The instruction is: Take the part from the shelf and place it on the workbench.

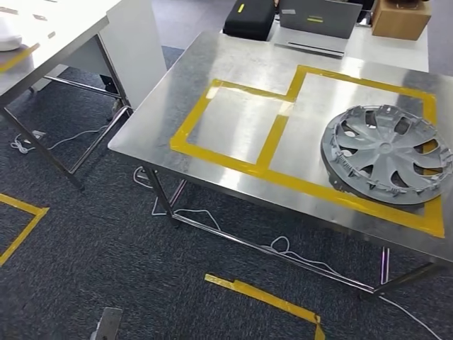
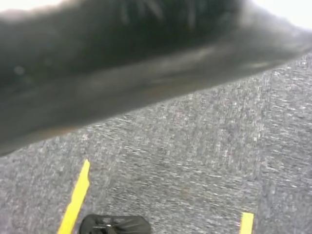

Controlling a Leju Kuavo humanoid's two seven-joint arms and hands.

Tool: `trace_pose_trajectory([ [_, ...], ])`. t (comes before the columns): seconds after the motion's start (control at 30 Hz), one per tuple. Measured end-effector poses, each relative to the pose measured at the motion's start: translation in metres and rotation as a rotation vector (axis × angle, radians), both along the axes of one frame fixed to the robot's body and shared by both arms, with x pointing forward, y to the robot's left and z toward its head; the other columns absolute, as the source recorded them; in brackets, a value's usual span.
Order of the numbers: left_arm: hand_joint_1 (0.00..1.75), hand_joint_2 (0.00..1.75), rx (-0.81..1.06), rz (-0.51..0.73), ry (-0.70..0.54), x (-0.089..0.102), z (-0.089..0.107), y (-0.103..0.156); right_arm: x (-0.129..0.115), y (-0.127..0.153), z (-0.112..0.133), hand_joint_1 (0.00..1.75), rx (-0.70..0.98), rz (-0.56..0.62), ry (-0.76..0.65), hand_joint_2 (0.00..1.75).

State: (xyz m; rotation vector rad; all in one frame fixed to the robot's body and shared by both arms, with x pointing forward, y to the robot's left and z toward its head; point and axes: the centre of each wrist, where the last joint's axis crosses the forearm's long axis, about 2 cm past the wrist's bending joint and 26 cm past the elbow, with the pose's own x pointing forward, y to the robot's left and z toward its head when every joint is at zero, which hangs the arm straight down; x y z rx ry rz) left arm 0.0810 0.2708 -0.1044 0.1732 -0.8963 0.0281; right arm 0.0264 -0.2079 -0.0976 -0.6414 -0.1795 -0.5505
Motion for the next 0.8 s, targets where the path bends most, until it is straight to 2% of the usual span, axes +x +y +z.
trace_pose_trajectory([
  [0.4,0.0,0.0,0.018,0.078,0.052,-0.028,-0.005,0.015,0.001,0.002,0.0,0.0,0.041,0.135,-0.061,0.0],
  [0.8,0.0,0.0,0.016,0.099,0.058,-0.03,-0.005,0.015,0.001,0.001,-0.001,0.0,0.054,0.184,-0.096,0.0],
])
